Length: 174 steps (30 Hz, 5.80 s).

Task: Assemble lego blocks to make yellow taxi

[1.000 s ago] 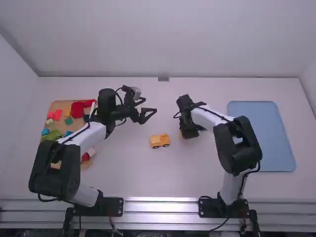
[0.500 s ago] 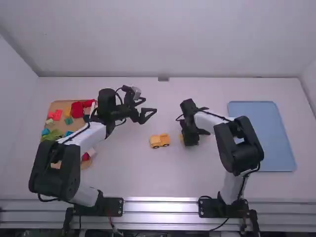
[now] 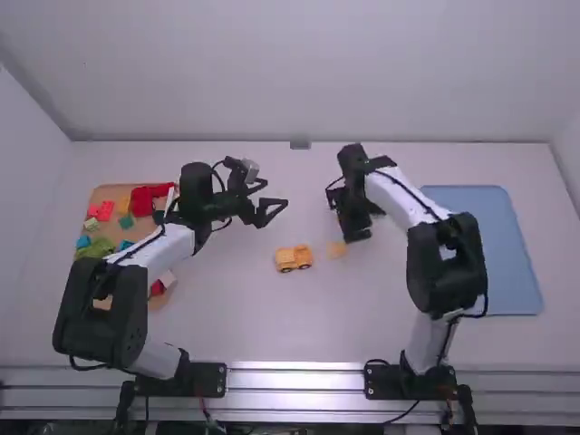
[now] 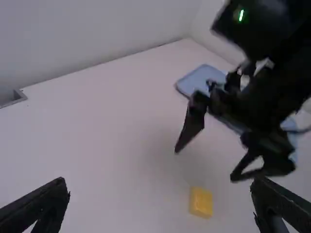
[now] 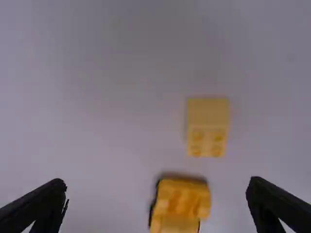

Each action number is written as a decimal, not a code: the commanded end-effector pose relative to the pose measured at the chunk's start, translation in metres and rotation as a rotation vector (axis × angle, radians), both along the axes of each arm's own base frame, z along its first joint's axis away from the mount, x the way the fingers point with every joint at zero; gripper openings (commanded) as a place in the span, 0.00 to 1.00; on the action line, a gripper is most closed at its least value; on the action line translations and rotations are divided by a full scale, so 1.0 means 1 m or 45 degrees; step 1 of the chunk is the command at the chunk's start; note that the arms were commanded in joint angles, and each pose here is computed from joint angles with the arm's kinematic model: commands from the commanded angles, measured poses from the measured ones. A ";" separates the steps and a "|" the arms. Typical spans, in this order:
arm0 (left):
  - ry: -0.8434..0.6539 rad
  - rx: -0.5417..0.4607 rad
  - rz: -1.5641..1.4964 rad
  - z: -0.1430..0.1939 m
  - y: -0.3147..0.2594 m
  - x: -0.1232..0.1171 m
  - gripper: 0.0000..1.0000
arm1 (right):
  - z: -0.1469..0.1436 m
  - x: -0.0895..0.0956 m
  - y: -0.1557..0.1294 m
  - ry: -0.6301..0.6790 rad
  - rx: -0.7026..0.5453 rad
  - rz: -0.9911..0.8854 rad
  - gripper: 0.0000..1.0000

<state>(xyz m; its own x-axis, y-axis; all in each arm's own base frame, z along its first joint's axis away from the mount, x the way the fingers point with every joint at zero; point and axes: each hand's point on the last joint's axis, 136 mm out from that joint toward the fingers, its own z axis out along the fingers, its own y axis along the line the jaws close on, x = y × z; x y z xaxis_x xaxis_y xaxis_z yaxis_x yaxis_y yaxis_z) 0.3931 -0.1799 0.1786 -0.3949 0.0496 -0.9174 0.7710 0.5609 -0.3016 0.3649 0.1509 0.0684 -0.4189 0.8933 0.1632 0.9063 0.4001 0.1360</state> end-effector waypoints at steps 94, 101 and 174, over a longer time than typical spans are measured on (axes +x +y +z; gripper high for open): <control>-0.144 0.146 -0.482 -0.033 -0.014 -0.070 0.99 | -0.083 -0.036 0.006 -1.964 0.110 2.859 0.99; -0.119 0.145 -0.484 -0.038 -0.014 -0.073 0.99 | -0.083 -0.048 0.000 -2.018 0.180 2.934 0.92; -0.248 0.484 -0.659 -0.203 -0.047 -0.100 0.49 | -0.034 -0.061 0.074 -1.918 0.660 2.899 0.03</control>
